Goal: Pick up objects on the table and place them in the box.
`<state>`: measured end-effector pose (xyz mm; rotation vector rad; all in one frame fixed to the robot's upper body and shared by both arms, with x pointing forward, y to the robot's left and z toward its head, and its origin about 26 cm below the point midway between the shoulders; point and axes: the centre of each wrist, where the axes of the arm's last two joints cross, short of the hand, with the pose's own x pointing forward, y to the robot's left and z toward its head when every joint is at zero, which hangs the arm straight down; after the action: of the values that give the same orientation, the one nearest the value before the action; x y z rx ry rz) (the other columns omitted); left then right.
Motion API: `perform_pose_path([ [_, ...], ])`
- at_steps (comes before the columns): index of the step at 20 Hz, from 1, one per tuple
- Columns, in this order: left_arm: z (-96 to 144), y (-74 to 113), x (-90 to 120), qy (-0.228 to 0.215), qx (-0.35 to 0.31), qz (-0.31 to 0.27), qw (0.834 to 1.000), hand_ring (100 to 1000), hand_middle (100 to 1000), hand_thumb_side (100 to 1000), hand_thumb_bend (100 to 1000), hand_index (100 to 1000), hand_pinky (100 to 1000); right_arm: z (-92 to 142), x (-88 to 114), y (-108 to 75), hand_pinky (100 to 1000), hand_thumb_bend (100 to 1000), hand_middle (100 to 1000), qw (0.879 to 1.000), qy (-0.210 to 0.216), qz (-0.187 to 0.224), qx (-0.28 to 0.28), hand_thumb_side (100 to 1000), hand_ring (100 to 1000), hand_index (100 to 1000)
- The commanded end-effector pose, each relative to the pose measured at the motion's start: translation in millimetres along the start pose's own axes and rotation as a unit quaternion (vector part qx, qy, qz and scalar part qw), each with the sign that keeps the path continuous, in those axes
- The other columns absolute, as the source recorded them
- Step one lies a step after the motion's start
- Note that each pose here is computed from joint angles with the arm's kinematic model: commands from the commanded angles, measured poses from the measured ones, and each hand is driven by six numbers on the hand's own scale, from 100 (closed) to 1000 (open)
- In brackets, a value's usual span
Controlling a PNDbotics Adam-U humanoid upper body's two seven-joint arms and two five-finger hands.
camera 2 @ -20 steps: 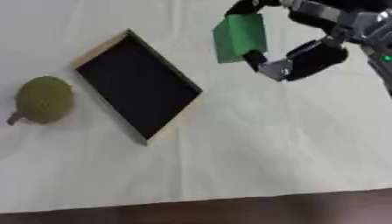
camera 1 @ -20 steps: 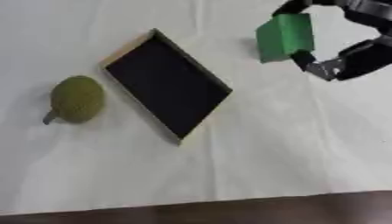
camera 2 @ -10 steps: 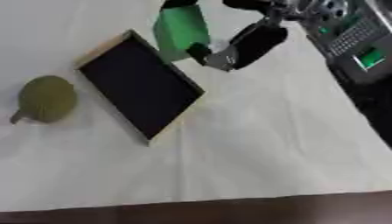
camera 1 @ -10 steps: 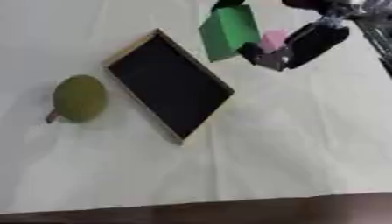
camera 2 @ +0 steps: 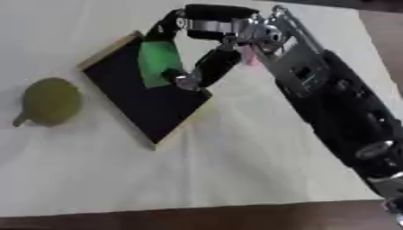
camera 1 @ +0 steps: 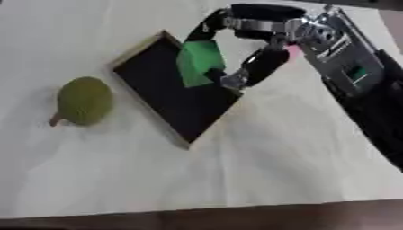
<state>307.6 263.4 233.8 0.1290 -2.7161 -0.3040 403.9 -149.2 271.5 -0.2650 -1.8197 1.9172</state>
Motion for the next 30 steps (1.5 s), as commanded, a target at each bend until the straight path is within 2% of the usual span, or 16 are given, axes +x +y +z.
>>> perform_pose_path([
  [1,-6.2,-0.2,5.6,-0.015,-0.007,0.002,1.0,794,789,630,100,810,689,-8.0,-5.4,0.9,929,100,384,1.0,0.016,0.027,0.003,264,756,605],
  [6,-4.8,-0.6,5.2,-0.011,-0.007,0.004,1.0,795,790,633,100,811,688,-15.9,-10.7,11.8,932,100,415,0.999,0.015,0.04,0.007,288,771,639],
  [7,-4.7,-0.9,5.1,-0.01,-0.007,0.004,1.0,795,790,635,100,811,688,-17.0,-10.3,12.7,936,100,469,0.999,0.011,0.041,0.008,343,792,696],
  [8,-4.5,-1.1,5.1,-0.01,-0.007,0.005,1.0,795,790,635,100,811,688,-18.0,-9.4,13.5,938,100,505,0.999,0.004,0.044,0.011,362,801,732],
  [9,-4.3,-1.2,5.0,-0.009,-0.007,0.005,1.0,795,790,636,100,811,688,-18.7,-8.3,13.8,942,100,570,0.999,-0.004,0.047,0.014,385,820,808],
  [10,-4.2,-1.3,5.0,-0.008,-0.008,0.005,1.0,795,790,637,100,811,688,-19.2,-7.0,13.6,945,100,588,0.998,-0.011,0.053,0.02,376,829,827],
  [11,-4.0,-1.4,4.9,-0.008,-0.008,0.005,1.0,796,791,637,100,811,687,-19.5,-6.0,13.2,951,100,601,0.998,-0.018,0.058,0.025,322,846,848],
  [14,-3.7,-2.1,4.8,-0.006,-0.008,0.007,1.0,796,791,640,100,812,687,-20.4,-4.2,12.0,981,100,670,0.997,-0.025,0.065,0.038,275,903,894],
  [18,-3.6,-2.4,4.8,-0.005,-0.009,0.008,1.0,796,792,640,100,813,687,-20.6,0.0,8.7,1000,100,728,0.996,-0.028,0.071,0.037,105,965,906],
  [21,-3.2,-2.7,4.6,-0.003,-0.009,0.009,1.0,797,792,641,100,813,687,-20.4,3.9,6.2,1000,100,794,0.997,-0.03,0.068,0.027,174,997,918],
  [30,-2.4,-3.4,4.4,0.0,-0.01,0.011,1.0,798,792,643,100,813,686,-20.9,7.9,6.8,1000,100,853,0.998,-0.035,0.052,0.026,153,1000,962],
])
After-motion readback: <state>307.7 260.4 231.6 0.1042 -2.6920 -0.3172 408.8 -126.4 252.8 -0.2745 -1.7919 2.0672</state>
